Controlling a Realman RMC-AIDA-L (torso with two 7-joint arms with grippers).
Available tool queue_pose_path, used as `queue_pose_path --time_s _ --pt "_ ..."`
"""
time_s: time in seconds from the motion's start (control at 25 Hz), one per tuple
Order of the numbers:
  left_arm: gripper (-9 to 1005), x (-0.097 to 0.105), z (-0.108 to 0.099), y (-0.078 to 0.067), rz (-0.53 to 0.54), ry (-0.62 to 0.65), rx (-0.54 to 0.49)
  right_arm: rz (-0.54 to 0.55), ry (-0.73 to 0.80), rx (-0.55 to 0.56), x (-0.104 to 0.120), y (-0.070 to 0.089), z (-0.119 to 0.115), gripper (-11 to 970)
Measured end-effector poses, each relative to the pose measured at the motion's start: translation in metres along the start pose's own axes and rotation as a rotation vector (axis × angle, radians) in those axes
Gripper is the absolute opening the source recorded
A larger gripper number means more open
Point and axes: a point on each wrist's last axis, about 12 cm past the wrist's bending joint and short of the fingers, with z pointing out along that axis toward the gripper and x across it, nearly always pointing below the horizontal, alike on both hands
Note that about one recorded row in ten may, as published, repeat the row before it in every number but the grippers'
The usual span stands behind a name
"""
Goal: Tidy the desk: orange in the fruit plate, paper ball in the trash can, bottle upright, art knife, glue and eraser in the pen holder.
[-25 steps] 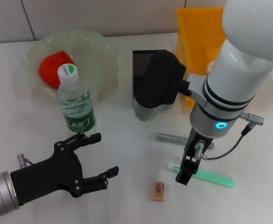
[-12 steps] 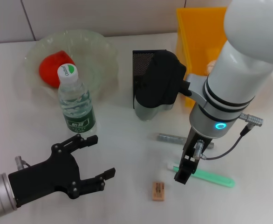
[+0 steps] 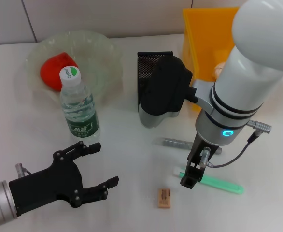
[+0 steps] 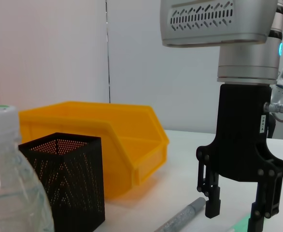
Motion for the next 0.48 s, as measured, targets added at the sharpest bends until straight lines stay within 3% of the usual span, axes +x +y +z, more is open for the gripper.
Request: queue_pose_path --time_s 0.48 --pt "866 0.0024 -0.0006 0.0002 -0.007 0.012 -0.011 -0.017 -0.004 0.002 0.0006 0.0017 0.0069 604"
